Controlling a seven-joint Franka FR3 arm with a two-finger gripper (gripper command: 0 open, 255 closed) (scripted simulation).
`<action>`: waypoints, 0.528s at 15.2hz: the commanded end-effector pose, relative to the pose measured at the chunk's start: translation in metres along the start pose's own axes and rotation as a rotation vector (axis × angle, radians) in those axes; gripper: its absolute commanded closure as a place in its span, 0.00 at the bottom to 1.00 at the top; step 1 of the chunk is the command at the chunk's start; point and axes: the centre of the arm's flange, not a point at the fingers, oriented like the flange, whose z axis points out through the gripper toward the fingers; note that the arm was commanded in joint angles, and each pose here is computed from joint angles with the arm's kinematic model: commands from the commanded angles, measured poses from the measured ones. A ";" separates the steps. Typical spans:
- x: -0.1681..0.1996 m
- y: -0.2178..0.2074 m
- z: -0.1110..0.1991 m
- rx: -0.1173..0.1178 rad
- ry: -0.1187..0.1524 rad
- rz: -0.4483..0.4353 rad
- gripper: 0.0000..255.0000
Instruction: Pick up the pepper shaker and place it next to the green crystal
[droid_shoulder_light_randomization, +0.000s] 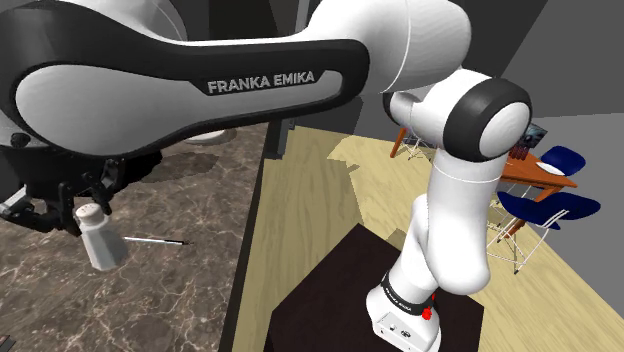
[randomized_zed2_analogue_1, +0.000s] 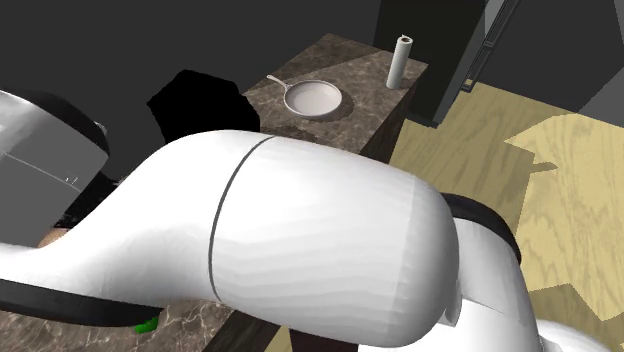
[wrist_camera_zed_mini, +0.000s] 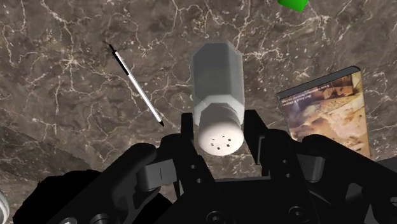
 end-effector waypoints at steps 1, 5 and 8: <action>-0.004 -0.024 -0.004 0.000 0.000 0.002 1.00; -0.009 -0.049 0.003 0.000 0.000 0.002 1.00; -0.012 -0.050 0.019 0.000 0.000 0.002 1.00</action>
